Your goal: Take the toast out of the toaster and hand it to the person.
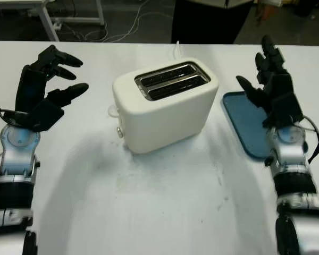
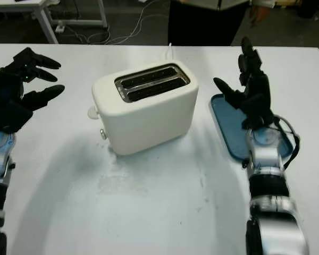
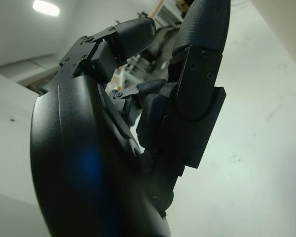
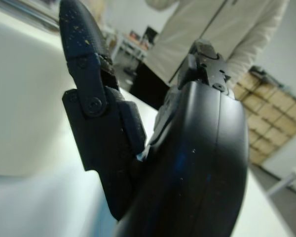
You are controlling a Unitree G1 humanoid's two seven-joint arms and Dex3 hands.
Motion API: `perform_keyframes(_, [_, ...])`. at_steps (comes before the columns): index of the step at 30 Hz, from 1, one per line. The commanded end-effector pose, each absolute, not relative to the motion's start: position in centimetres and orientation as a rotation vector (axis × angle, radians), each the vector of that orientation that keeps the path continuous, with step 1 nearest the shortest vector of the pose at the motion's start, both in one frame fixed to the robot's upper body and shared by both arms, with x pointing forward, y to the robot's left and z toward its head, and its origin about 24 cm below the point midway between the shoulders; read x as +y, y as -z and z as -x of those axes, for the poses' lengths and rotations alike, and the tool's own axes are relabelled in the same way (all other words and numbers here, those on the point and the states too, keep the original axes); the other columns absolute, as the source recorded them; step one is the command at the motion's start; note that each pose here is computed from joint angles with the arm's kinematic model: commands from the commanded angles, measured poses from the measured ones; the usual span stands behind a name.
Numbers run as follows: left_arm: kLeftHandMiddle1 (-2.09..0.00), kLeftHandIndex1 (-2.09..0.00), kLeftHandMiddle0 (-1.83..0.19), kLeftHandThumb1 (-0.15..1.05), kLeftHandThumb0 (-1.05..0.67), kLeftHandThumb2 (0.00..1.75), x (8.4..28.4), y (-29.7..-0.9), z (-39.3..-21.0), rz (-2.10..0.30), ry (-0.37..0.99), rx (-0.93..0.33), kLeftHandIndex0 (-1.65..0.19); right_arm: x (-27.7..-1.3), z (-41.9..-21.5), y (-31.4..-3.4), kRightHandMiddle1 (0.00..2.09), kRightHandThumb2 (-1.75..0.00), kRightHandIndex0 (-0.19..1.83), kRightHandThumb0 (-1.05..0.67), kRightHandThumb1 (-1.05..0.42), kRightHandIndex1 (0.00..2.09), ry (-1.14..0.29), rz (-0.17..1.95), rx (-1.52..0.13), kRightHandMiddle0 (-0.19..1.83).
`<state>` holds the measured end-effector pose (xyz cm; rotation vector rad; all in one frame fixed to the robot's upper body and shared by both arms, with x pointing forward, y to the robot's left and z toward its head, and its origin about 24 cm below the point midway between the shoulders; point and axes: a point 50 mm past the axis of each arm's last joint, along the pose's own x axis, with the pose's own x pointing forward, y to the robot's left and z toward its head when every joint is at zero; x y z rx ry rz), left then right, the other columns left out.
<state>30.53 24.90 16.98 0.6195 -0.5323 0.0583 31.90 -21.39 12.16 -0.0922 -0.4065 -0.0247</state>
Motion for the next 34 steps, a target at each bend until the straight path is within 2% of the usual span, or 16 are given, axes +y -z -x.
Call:
perform_keyframes(1, [-1.28, -1.15, -0.43, 0.92, -0.85, 0.17, 24.7, -16.3, -29.9, -0.61, -0.074, -0.526, -0.37, -20.7, -30.4, -11.2, 0.0, -0.07, 0.0, -0.69, -0.92, 0.0, 0.058, 0.034, -0.383, 0.0])
perform_keyframes(7, [-1.28, -1.16, -0.36, 0.92, -0.86, 0.17, 23.2, -13.1, -27.5, -0.44, -0.155, -0.468, -0.31, -19.6, -26.8, -9.6, 0.05, -0.16, 0.09, -0.6, -0.92, 0.04, 0.093, -0.036, -0.32, 0.11])
perform_keyframes(10, [-1.28, -1.16, -0.26, 0.92, -0.89, 0.19, 22.6, -11.8, -26.4, -0.394, -0.198, -0.439, -0.21, -19.1, -25.7, -8.8, 0.05, -0.2, 0.1, -0.55, -0.92, 0.05, 0.073, -0.044, -0.287, 0.13])
perform_keyframes(13, [-1.37, -1.22, -0.07, 0.92, -0.93, 0.24, 22.0, -11.0, -25.7, -0.325, -0.221, -0.446, -0.05, -18.2, -25.0, -7.5, 0.06, -0.24, 0.15, -0.59, -0.92, 0.06, 0.079, -0.021, -0.201, 0.17])
perform_keyframes(17, [-1.33, -1.16, 0.0, 0.92, -0.93, 0.24, 21.0, -9.6, -25.3, -0.227, -0.219, -0.441, 0.0, -16.9, -24.4, -6.2, 0.03, -0.27, 0.13, -0.62, -0.92, 0.04, 0.085, -0.056, -0.113, 0.16])
perform_keyframes(23, [-1.23, -1.05, 0.0, 0.92, -1.04, 0.48, 19.4, -7.9, -25.2, -0.206, -0.213, -0.374, 0.0, -15.6, -23.9, -5.1, 0.02, -0.25, 0.13, -0.56, -0.92, 0.03, 0.013, -0.04, -0.044, 0.15])
perform_keyframes(25, [-1.2, -1.01, 0.0, 0.92, -1.04, 0.53, 19.1, -7.3, -25.3, -0.221, -0.187, -0.343, 0.0, -15.5, -24.0, -4.9, 0.02, -0.22, 0.15, -0.6, -0.92, 0.04, 0.011, 0.003, -0.012, 0.17])
perform_keyframes(29, [-1.29, -1.09, 0.0, 0.92, -1.05, 0.6, 18.9, -6.3, -25.4, -0.299, -0.132, -0.26, 0.0, -15.4, -24.1, -4.7, 0.02, -0.2, 0.16, -0.62, -0.92, 0.04, 0.025, 0.029, 0.042, 0.17])
perform_keyframes(34, [-1.36, -1.18, 0.0, 0.92, -1.05, 0.57, 19.0, -6.1, -25.9, -0.271, -0.086, -0.241, 0.0, -15.6, -24.2, -4.1, 0.02, -0.15, 0.17, -0.62, -0.92, 0.03, 0.047, 0.018, 0.036, 0.19])
